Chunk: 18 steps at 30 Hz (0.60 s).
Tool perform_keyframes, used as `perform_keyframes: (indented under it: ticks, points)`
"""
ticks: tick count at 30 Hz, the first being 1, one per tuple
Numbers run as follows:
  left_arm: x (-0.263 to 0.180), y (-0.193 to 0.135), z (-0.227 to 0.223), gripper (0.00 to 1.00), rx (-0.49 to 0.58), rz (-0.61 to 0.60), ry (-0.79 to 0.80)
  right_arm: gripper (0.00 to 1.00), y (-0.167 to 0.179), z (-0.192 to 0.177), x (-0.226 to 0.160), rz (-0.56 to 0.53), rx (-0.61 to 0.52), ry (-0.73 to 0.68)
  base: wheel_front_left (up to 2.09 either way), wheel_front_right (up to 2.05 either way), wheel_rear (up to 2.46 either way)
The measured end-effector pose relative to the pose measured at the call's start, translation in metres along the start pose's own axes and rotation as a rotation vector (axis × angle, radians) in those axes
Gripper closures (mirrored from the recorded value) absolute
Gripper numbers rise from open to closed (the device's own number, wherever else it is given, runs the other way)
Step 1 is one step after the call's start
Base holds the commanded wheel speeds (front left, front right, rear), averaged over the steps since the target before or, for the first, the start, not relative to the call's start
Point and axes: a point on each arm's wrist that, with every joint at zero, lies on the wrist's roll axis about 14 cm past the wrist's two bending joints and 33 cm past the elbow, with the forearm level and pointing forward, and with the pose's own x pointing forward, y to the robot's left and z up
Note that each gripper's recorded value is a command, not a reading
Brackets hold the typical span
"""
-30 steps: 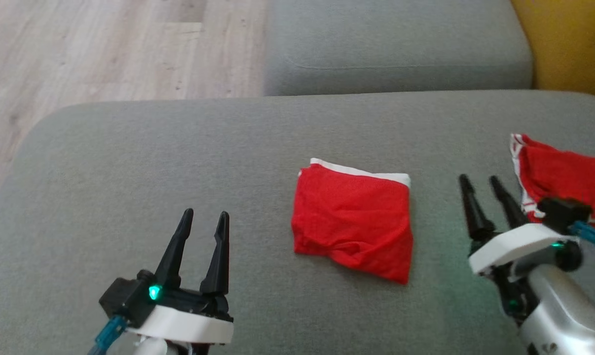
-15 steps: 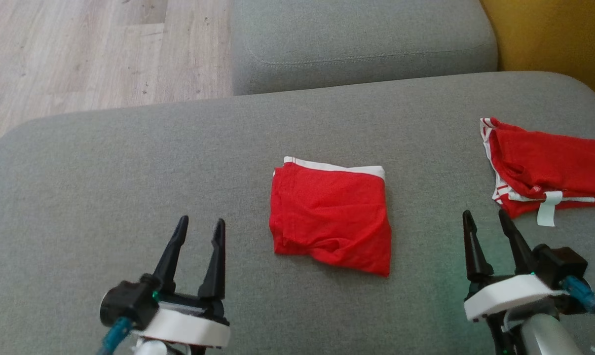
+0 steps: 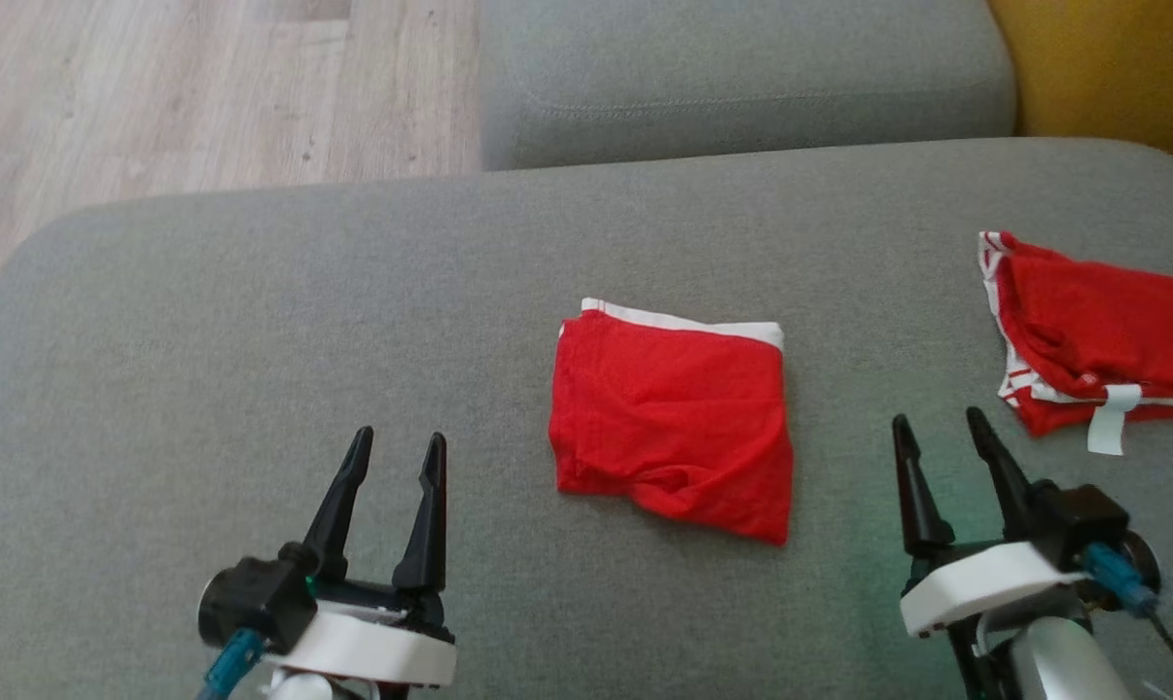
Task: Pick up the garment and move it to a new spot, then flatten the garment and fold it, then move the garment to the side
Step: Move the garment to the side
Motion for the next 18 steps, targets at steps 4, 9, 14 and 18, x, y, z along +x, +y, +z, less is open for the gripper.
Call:
perform_keyframes:
  ticks: [4, 9, 14, 18]
  points:
    - [0.001, 0.005, -0.011, 0.00, -0.011, 0.015, 0.033, 0.00, 0.009, -0.024, 0.011, 0.033, -0.029, 0.086, 0.00, 0.00, 0.00]
    - [0.005, 0.009, -0.020, 0.00, -0.010, 0.021, 0.061, 0.00, 0.036, -0.038, 0.037, 0.112, -0.011, 0.149, 0.00, 0.00, 0.00]
    - [0.006, 0.015, -0.022, 0.00, -0.006, 0.038, 0.071, 0.00, 0.057, -0.059, 0.054, 0.168, 0.026, 0.241, 0.00, 0.00, 0.00]
    - [0.004, 0.017, -0.023, 0.00, -0.004, 0.047, 0.075, 0.00, 0.066, -0.083, 0.056, 0.185, 0.058, 0.348, 0.00, 0.00, 0.00]
